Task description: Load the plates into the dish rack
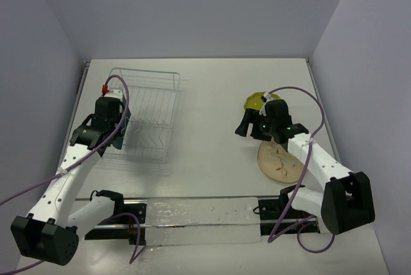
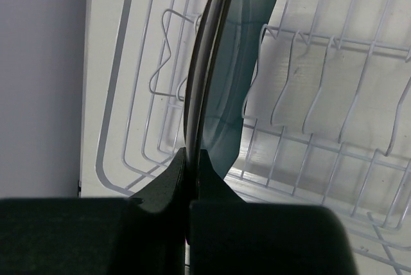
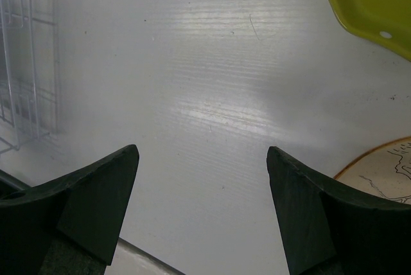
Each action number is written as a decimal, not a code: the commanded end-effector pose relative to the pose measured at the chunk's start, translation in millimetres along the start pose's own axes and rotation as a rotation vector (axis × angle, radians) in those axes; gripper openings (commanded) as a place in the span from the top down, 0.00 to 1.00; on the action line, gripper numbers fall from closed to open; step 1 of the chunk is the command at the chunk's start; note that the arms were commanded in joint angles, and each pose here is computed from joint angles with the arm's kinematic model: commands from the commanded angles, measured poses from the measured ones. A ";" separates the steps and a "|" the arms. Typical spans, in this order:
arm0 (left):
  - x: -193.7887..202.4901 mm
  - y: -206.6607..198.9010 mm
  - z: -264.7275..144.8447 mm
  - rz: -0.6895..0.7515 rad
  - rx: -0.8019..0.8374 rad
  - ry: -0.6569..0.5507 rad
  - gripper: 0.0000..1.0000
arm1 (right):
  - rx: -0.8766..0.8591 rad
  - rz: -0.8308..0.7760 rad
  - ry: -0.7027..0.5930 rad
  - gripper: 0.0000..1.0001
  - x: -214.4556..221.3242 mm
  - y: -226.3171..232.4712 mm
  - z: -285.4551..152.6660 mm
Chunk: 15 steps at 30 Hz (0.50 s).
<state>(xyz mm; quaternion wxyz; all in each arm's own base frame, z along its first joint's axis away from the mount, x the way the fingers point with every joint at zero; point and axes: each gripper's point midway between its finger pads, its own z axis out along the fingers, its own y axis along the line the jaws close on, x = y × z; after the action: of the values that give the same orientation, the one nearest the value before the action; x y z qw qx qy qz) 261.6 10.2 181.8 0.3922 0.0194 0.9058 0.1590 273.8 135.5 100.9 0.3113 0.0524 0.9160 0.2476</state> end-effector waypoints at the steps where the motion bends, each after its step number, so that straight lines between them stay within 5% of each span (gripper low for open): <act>1: -40.2 8.4 -6.7 -0.123 -0.026 -0.141 1.00 | -0.012 -0.021 -0.058 0.12 -21.0 5.4 -2.4; 3: -38.6 9.2 -6.5 -0.121 -0.033 -0.130 0.99 | -0.012 -0.022 -0.058 0.12 -20.8 5.4 -2.6; 10: -37.9 11.4 -7.7 -0.121 -0.045 -0.105 0.57 | -0.007 -0.022 -0.060 0.12 -20.5 5.2 -5.0; 15: -41.0 21.1 -15.6 -0.141 -0.083 -0.103 0.44 | -0.009 -0.024 -0.073 0.12 -22.8 6.1 -7.9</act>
<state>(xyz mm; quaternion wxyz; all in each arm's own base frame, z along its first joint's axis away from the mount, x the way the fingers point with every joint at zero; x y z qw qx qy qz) 268.3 13.7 195.1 0.4095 -0.0156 0.8975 0.1630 273.8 134.9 99.9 0.3103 0.0533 0.9168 0.2455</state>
